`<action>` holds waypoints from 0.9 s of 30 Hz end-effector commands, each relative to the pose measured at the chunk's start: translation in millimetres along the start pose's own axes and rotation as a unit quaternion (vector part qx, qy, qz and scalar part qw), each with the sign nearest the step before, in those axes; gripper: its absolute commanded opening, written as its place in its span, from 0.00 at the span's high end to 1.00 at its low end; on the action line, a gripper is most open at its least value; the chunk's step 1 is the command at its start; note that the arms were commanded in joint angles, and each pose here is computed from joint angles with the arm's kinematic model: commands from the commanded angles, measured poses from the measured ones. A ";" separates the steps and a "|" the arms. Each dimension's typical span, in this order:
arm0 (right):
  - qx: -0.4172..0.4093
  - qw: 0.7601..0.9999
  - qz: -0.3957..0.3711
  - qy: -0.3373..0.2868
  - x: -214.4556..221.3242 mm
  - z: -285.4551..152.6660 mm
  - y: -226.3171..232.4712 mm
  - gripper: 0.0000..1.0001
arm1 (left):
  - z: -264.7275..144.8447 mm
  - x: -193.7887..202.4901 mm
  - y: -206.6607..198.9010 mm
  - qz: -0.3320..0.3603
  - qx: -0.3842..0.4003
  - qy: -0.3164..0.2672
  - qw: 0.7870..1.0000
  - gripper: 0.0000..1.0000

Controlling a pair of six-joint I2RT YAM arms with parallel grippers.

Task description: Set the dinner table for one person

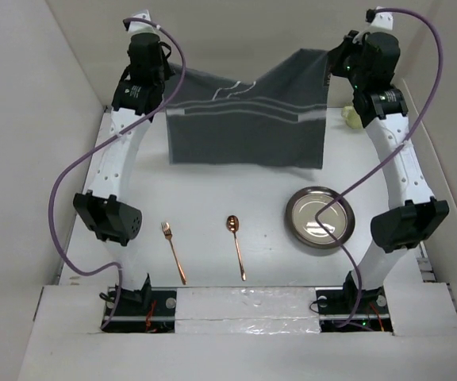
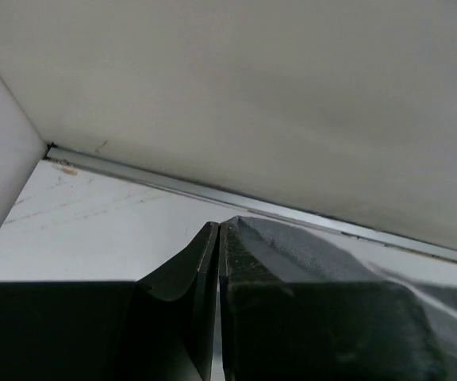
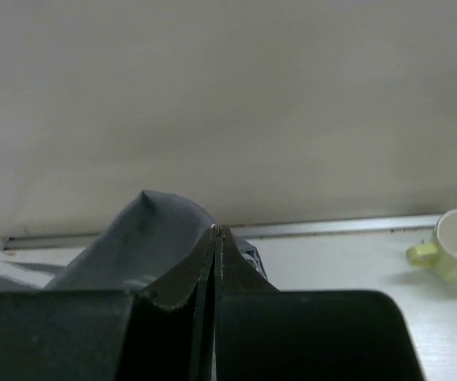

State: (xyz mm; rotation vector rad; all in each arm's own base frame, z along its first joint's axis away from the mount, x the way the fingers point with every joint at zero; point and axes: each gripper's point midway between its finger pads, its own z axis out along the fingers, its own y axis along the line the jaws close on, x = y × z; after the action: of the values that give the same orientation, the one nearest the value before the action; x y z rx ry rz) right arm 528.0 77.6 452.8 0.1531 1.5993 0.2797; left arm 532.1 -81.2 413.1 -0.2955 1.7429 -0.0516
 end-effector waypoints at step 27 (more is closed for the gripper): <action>0.022 0.966 0.056 0.251 332.3 -118.7 -80.6 1.00 | -81.8 328.4 146.4 -0.118 -0.146 0.187 0.964 1.00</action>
State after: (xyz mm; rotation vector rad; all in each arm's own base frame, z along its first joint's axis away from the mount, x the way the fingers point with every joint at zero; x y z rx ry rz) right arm 401.7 75.2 100.8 0.2259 2.1679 0.3519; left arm 377.5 -27.1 77.1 -0.6768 2.1605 0.0343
